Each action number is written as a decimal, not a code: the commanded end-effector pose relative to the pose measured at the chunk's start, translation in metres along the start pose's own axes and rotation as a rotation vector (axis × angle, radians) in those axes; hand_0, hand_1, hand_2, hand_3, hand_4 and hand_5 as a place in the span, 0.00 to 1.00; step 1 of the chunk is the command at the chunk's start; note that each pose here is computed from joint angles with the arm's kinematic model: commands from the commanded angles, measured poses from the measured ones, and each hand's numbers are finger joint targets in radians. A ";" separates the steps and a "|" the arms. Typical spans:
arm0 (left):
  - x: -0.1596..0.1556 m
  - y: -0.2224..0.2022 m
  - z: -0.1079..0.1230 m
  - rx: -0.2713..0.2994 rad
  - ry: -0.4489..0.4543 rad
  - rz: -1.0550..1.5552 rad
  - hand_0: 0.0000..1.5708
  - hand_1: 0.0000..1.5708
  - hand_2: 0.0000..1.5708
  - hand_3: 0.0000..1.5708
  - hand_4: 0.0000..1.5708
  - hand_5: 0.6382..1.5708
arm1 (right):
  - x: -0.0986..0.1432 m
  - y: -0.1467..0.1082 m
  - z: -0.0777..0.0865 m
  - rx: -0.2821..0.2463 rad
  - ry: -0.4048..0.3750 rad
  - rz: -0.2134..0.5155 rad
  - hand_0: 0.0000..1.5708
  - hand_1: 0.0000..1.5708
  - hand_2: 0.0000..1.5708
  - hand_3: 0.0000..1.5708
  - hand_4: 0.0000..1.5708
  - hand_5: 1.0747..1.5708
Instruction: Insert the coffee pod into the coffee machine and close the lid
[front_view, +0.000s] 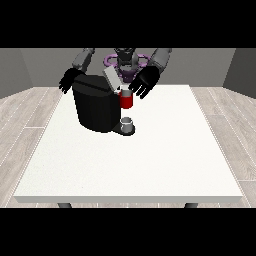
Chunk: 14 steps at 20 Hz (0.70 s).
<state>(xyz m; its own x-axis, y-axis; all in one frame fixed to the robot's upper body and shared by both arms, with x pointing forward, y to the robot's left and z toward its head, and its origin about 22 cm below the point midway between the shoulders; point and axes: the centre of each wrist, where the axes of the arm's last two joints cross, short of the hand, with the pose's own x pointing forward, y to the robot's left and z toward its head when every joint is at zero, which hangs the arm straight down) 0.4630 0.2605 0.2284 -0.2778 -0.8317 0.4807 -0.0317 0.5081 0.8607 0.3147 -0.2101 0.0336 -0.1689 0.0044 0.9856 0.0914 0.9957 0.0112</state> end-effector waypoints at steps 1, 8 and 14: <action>0.005 0.015 -0.002 0.001 -0.017 -0.013 0.68 0.68 0.71 0.59 0.24 1.00 | 0.003 -0.008 -0.007 -0.015 -0.021 0.007 0.00 0.00 0.00 0.00 0.30 1.00; -0.011 0.011 0.005 -0.083 -0.005 -0.117 0.00 0.00 0.00 0.00 0.00 1.00 | 0.014 -0.005 -0.010 0.009 -0.013 -0.015 0.00 0.00 0.00 0.00 0.24 1.00; -0.002 -0.023 0.002 -0.100 0.011 -0.106 0.00 0.00 0.00 0.00 0.00 1.00 | 0.003 -0.005 -0.001 0.007 0.030 0.014 0.00 0.00 0.00 0.00 0.25 1.00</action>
<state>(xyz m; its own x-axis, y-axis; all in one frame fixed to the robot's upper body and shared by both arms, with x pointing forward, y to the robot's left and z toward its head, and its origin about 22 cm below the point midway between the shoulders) 0.4618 0.2628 0.2303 -0.2872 -0.8749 0.3901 0.0120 0.4039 0.9147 0.3179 -0.2146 0.0357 -0.1493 0.0139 0.9887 0.1066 0.9943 0.0021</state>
